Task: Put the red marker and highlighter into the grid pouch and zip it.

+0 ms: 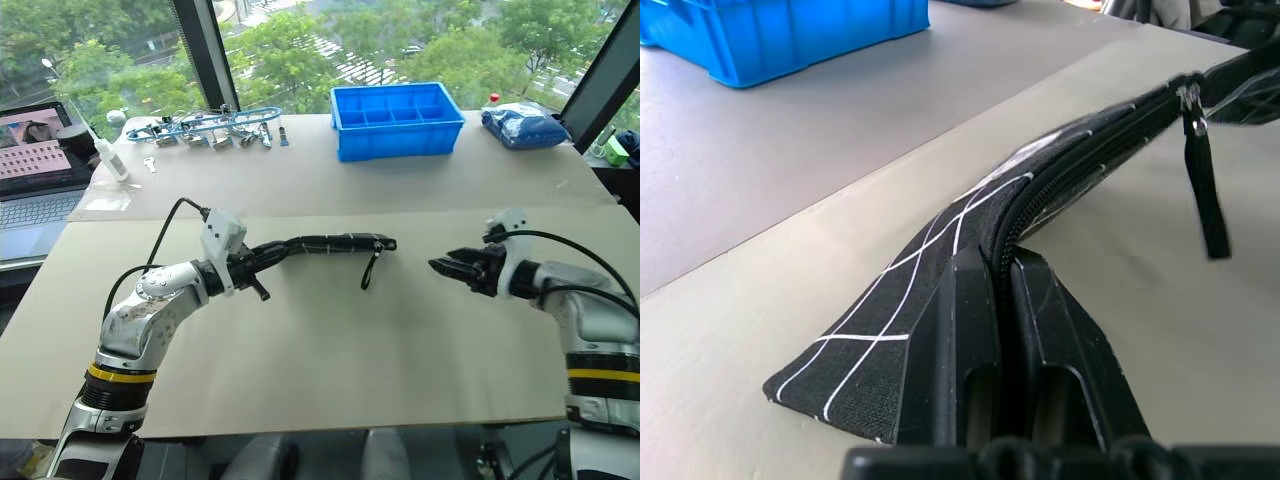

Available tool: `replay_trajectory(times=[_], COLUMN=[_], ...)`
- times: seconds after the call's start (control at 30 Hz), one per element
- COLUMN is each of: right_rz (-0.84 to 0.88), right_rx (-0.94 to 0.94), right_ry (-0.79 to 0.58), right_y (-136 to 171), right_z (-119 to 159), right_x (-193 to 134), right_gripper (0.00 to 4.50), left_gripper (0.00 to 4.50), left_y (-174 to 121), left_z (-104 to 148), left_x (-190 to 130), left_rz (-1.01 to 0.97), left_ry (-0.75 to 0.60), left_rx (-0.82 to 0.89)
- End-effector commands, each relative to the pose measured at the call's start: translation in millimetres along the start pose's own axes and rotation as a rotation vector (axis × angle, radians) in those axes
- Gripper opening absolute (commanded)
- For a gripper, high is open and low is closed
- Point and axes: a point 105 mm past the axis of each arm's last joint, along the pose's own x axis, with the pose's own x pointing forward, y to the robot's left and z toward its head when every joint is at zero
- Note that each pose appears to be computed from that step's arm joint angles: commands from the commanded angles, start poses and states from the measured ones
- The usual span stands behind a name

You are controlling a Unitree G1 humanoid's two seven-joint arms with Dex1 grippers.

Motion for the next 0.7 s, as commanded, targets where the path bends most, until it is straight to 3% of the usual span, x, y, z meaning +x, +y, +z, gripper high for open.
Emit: replay_trajectory(times=[0.03,0.2,0.33,0.4,0.53,0.63,0.7], right_rz=[0.019,0.055,0.037,0.035,0.021,0.008,0.003], right_rx=[-0.066,-0.091,-0.096,-0.097,-0.094,-0.090,-0.090], right_ry=[-0.047,-0.021,-0.005,-0.002,0.010,0.003,-0.002], right_y=[4.6,16.9,17.6,18.3,15.6,10.8,8.1], right_z=[15.3,10.3,5.8,5.2,3.8,6.9,9.1], right_x=[-22.1,-35.8,-30.3,-28.0,-29.5,-32.3,-33.2], right_gripper=[2.95,2.95,2.97,2.97,2.97,2.97,2.97], left_gripper=[0.00,0.00,1.28,2.14,3.41,4.46,4.46], left_y=[-7.4,-19.7,-33.5,-35.5,-51.1,-60.1,-50.8], left_z=[10.1,-17.0,-36.4,-39.2,-16.3,-2.3,6.7], left_x=[1.0,-1.4,4.3,7.3,3.1,-18.8,-31.7], left_rz=[-0.061,-0.171,-0.243,-0.251,-0.326,-0.417,-0.397], left_ry=[-0.037,0.053,0.078,0.082,-0.014,-0.055,-0.077], left_rx=[0.076,0.279,0.276,0.269,0.159,0.027,-0.061])
